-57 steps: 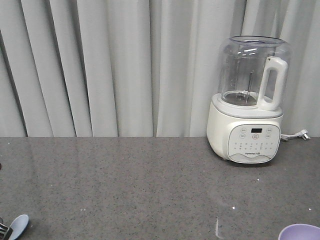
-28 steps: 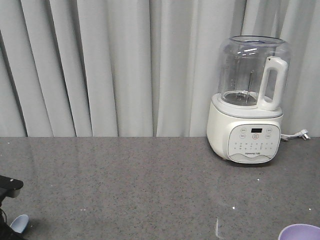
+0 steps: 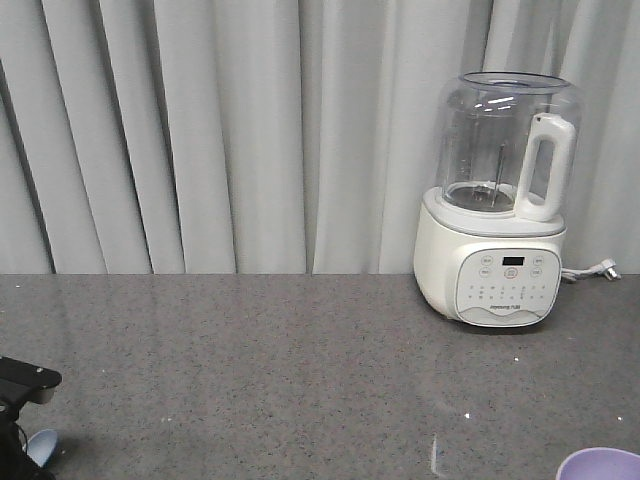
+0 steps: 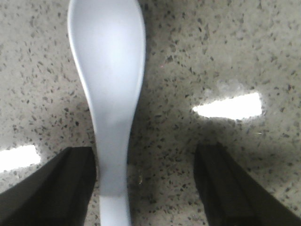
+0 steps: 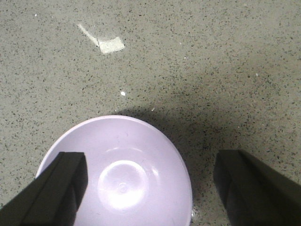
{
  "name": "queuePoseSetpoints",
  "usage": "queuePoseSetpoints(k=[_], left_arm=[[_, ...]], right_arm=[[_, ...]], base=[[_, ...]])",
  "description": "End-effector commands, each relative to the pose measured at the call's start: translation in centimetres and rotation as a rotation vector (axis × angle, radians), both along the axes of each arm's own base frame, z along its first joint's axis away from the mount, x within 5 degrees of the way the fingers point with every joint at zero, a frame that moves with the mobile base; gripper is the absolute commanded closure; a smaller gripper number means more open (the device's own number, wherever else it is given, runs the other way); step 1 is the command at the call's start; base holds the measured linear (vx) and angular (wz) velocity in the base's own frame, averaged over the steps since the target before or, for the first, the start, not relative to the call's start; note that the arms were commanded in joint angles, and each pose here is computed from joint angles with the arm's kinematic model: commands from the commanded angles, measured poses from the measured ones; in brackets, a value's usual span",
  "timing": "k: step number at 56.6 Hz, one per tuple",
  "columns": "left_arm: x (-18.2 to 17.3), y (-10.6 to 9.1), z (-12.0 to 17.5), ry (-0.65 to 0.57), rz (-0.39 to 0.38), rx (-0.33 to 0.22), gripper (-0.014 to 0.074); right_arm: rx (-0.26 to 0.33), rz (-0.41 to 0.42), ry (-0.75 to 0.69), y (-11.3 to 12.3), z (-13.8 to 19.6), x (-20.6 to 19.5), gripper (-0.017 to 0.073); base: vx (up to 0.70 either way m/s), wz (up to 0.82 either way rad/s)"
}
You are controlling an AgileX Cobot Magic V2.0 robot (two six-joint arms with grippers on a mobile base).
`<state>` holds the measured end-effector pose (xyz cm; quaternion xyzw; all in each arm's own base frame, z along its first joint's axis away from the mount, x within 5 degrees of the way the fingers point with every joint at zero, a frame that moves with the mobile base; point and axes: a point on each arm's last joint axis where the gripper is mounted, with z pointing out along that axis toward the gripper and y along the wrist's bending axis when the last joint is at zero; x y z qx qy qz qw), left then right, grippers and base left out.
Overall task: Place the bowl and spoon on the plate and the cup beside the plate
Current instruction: 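Close the left gripper on the spoon handle, right on the bowl rim, then lift the spoon with the left gripper and bowl with the right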
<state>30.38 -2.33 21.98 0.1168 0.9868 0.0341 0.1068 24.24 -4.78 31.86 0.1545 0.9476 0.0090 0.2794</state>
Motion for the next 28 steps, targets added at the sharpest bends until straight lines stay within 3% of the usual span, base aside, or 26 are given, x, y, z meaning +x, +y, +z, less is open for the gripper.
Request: queuePoseSetpoints(k=[1, 8, 22, 28], left_arm=[[0.52, -0.09, 0.67, -0.049, -0.003, -0.006, 0.0055], [0.52, -0.13, 0.56, -0.042, 0.000, -0.011, 0.0183], [0.40, -0.48, 0.04, 0.002, 0.010, -0.049, 0.0598], [0.32, -0.76, 0.00, 0.013, -0.003, -0.077, 0.0603]], right_arm=[[-0.030, 0.001, -0.101, -0.17, 1.72, 0.09, -0.0033], [-0.029, 0.001, -0.098, -0.17, 1.70, 0.07, -0.0033], [-0.028, 0.002, -0.093, -0.16, 1.67, 0.03, -0.0007], [-0.028, 0.002, -0.092, -0.14, 1.73, -0.06, 0.0007]], base=[[0.00, 0.00], [0.00, 0.00], [0.00, 0.00], [0.00, 0.00]])
